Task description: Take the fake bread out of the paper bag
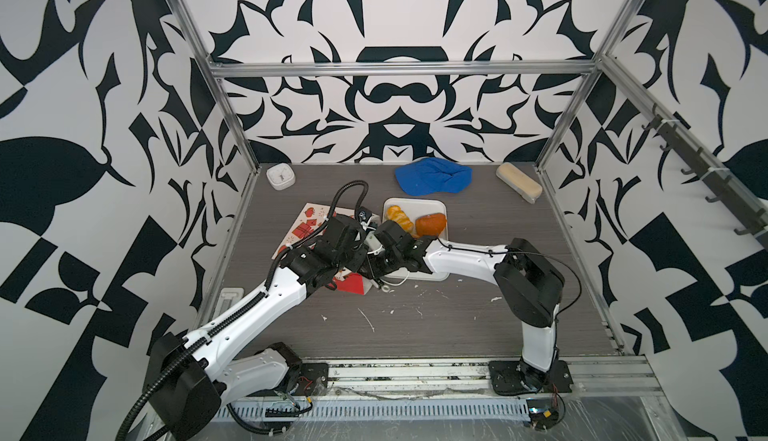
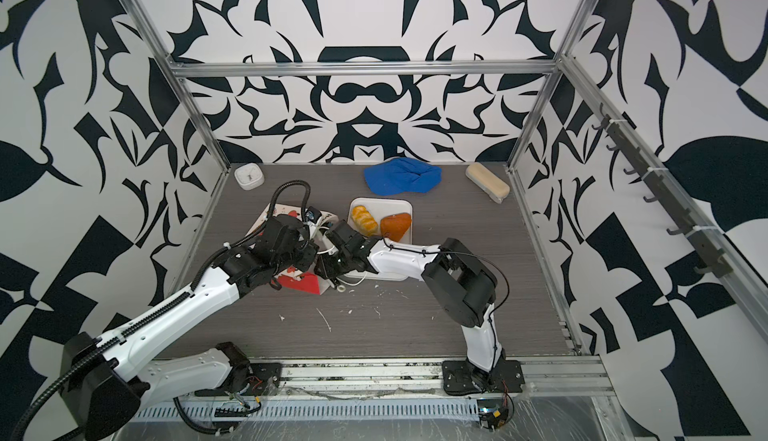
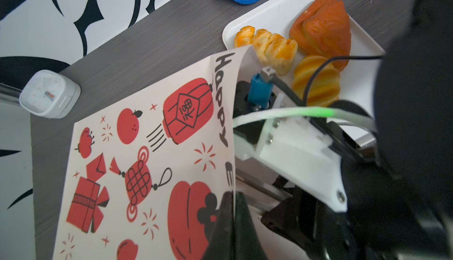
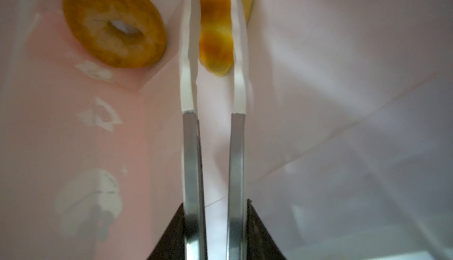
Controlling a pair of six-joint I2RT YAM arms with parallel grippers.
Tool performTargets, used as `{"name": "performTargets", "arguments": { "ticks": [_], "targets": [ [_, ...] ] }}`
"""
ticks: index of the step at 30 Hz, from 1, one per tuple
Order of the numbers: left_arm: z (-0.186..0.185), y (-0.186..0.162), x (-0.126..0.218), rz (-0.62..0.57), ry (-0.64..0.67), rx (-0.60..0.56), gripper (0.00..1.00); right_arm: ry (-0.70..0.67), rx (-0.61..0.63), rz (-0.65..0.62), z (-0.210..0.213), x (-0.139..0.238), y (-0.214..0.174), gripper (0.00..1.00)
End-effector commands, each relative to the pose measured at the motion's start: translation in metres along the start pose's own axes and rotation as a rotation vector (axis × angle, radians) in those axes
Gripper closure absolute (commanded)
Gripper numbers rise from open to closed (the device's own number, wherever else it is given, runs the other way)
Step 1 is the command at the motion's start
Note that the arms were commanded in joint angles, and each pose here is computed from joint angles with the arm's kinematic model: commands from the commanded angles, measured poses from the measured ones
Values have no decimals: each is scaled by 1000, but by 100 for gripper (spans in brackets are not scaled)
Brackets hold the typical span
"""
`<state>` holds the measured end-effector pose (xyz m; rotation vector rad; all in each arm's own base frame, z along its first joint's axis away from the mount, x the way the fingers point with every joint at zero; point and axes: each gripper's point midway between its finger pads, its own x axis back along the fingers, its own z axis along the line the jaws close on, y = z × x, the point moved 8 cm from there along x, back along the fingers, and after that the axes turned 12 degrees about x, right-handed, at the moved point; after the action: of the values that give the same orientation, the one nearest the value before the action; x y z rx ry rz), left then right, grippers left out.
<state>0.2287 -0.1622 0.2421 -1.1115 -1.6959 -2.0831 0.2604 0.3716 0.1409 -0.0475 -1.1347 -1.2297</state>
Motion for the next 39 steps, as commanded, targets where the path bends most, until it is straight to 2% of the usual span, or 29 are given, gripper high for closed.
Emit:
{"name": "performTargets", "arguments": {
  "ticks": [1,11,21,29,39],
  "targets": [
    [-3,-4,1,14,-31,-3,100,134,-21,-20,9,12,15,62],
    [-2,2,-4,15,8,-54,100,216,-26,72,17,41,-5,62],
    [-8,26,-26,35,40,-175,100,225,-25,53,25,71,-20,61],
    [-12,35,-32,38,26,-233,100,139,-62,32,7,59,-27,61],
    [-7,29,-12,-5,13,-247,100,47,-61,-23,0,57,-14,62]
  ]
}}
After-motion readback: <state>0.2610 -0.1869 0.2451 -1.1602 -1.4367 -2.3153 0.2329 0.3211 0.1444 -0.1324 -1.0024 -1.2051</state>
